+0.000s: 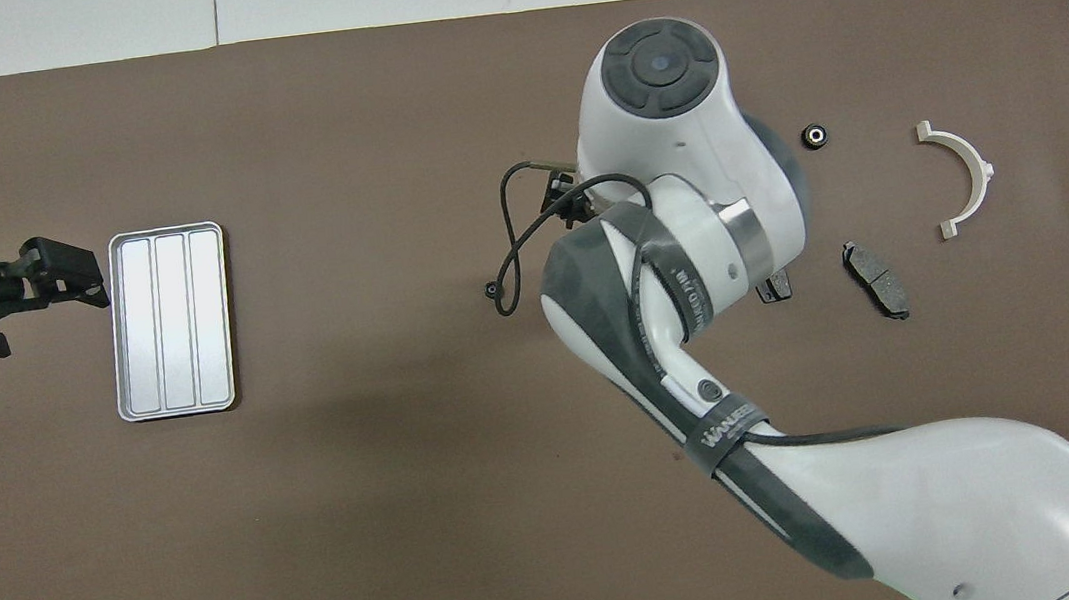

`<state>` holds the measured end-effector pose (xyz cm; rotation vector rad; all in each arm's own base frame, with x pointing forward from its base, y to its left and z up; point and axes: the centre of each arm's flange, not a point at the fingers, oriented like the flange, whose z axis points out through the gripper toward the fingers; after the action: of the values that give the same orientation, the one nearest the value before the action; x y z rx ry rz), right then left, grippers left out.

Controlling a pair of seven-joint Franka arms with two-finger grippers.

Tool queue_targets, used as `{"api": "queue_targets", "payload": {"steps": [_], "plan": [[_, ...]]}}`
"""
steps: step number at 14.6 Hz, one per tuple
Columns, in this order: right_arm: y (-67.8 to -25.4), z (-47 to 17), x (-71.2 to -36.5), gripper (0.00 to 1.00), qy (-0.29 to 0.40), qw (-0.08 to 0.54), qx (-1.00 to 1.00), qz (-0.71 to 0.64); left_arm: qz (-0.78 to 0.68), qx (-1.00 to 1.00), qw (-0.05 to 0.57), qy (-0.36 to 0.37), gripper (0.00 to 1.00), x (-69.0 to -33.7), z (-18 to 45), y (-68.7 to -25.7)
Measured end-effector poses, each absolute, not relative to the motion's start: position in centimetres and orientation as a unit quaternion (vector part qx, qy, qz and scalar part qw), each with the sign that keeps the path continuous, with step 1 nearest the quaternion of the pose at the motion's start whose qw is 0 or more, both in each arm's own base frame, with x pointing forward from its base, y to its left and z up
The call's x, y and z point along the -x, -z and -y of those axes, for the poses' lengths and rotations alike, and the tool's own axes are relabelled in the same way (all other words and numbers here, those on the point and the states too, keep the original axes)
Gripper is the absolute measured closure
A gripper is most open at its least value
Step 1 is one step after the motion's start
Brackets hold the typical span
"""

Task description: Place bearing gear from tray to pile

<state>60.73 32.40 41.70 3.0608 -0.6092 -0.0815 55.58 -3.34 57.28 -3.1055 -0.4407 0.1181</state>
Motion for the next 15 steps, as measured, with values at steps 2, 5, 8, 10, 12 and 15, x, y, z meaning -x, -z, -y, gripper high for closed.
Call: {"api": "queue_targets", "payload": {"steps": [2, 5, 8, 10, 12, 15], "plan": [[-41.4, -35.8, -58.8, 0.0, 0.03, 0.009, -0.976, 0.218, 0.136, 0.99, 0.0, -0.038, 0.0, -55.2, 3.0, -57.6], [-38.6, -40.6, -56.7, 0.0, 0.028, 0.011, -0.973, 0.228, 0.131, 0.99, 0.002, -0.044, 0.0, -55.1, 3.2, -57.0], [-34.7, -43.4, -55.9, 0.0, 0.021, 0.01, -0.974, 0.224, 0.131, 0.99, 0.002, -0.046, 0.0, -55.0, 3.0, -56.8], [-32.6, -43.9, -56.2, 0.0, 0.01, 0.009, -0.975, 0.223, 0.127, 0.991, 0.001, -0.046, 0.0, -55.0, 2.7, -56.7], [-31.6, -43.7, -56.9, 0.0, -0.001, 0.006, -0.975, 0.223, 0.123, 0.991, 0.001, -0.046, 0.0, -55.0, 2.6, -56.7], [-31.2, -43.4, -57.4, 0.0, -0.008, 0.002, -0.974, 0.226, 0.119, 0.992, 0.001, -0.046, 0.0, -55.1, 2.4, -56.7]]}}
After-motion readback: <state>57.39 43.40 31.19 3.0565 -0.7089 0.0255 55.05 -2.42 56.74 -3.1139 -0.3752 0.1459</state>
